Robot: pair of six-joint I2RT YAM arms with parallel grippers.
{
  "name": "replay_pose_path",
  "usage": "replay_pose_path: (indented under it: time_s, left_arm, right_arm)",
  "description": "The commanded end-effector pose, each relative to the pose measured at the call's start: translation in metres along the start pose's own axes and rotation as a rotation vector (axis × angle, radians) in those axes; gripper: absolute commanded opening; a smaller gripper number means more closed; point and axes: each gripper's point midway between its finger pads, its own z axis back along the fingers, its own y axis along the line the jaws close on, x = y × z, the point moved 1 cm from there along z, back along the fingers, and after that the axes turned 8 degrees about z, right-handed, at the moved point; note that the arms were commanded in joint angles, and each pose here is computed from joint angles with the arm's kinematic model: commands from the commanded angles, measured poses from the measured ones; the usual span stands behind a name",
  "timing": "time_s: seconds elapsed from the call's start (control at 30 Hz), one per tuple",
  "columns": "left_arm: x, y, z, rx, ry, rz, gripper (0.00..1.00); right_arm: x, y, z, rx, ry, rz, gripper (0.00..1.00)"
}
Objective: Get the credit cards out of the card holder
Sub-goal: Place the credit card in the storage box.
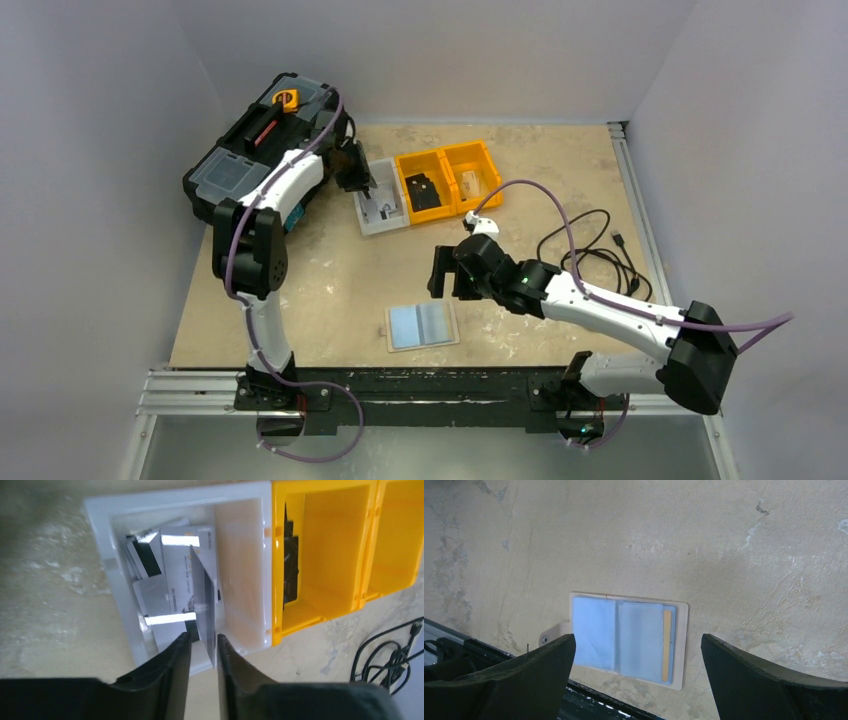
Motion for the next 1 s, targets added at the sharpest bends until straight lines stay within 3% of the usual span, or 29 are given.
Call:
replay_pose_path:
  time_s: [0.0, 0.23, 0.57, 0.77, 0.97]
  left_arm:
    - [-0.033, -0.011, -0.005, -0.043, 0.148, -0.101, 0.32]
    - [-0.045, -0.009, -0.013, -0.012, 0.171, -0.114, 0.52]
    - [-0.040, -0.037, 0.047, -0.083, 0.088, -0.165, 0.49]
    - [-0.106, -0.033, 0.084, -0.040, 0.101, -0.242, 0.49]
    - [-0.200, -0.029, 0.107, -0.068, 0.156, -0.332, 0.49]
  right_arm:
    - [0.016, 0.012, -0.002, 0.029, -0.039, -0.005, 0.99]
    - [0.016, 0.016, -0.009, 0.035, -0.025, 0.008, 0.99]
    - [0.012, 0.002, -0.011, -0.020, -0.033, -0.011, 0.99]
    - [0.007, -0.032, -0.005, -0.084, -0.072, -0.109, 0.99]
    - [0.006, -0.064, 0.010, -0.127, -0.127, -0.193, 0.99]
